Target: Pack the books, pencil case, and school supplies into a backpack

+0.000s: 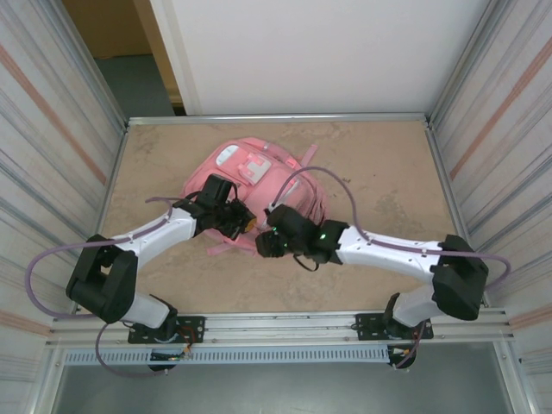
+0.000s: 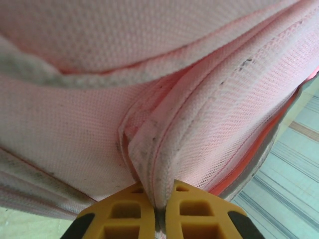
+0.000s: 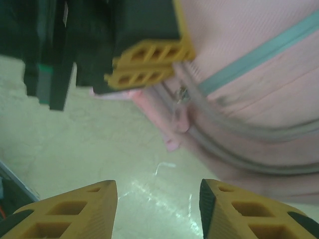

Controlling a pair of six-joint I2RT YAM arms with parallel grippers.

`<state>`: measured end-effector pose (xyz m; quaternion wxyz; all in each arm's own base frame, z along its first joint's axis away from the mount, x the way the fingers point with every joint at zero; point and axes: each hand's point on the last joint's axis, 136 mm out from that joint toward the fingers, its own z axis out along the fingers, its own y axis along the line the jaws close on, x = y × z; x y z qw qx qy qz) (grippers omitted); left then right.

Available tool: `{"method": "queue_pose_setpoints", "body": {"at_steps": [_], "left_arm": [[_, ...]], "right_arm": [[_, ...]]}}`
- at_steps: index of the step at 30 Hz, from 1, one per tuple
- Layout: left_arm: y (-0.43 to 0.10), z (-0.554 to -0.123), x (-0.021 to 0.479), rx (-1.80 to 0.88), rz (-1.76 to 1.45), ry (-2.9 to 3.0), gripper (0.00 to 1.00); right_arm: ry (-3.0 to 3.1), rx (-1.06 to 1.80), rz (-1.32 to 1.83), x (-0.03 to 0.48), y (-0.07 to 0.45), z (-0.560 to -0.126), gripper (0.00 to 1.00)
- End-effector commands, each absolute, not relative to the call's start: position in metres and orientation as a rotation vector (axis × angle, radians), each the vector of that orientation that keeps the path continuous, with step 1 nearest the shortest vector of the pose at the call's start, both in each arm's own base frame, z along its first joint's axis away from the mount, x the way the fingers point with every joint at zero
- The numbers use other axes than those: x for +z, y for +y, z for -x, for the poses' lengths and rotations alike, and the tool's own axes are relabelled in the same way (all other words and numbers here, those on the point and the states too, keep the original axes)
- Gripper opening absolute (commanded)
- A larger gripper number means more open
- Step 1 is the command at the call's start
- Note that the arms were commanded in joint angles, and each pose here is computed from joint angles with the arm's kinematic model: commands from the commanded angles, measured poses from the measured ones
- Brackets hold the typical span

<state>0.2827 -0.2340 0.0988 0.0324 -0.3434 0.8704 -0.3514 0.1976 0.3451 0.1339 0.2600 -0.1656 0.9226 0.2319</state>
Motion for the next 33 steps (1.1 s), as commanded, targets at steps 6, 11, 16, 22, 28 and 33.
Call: {"method": "queue_pose_setpoints", "body": {"at_steps": [6, 11, 16, 22, 28, 33], "left_arm": [[-0.256, -0.265, 0.116, -1.306, 1.125, 2.709, 0.01], [-0.262, -0.26, 0.118, -1.366, 1.122, 2.717, 0.01], [-0.262, -0.26, 0.119, -1.374, 1.096, 2.721, 0.0], [-0.261, -0.259, 0.114, -1.37, 1.123, 2.715, 0.0], [-0.259, -0.259, 0.108, -1.354, 1.132, 2.722, 0.0], [-0.254, -0.263, 0.1, -1.338, 1.153, 2.712, 0.0]], "right_arm": [[2.448, 0.415, 0.107, 0.126, 0.351, -0.234, 0.4], [2.473, 0.411, 0.072, 0.107, 0.36, -0.24, 0.36], [2.482, 0.362, 0.007, 0.097, 0.361, -0.246, 0.29], [2.498, 0.263, -0.093, 0.091, 0.338, -0.25, 0.22], [2.549, 0.369, -0.126, 0.09, 0.325, -0.244, 0.15], [2.597, 0.521, -0.082, 0.096, 0.33, -0.231, 0.12]]}}
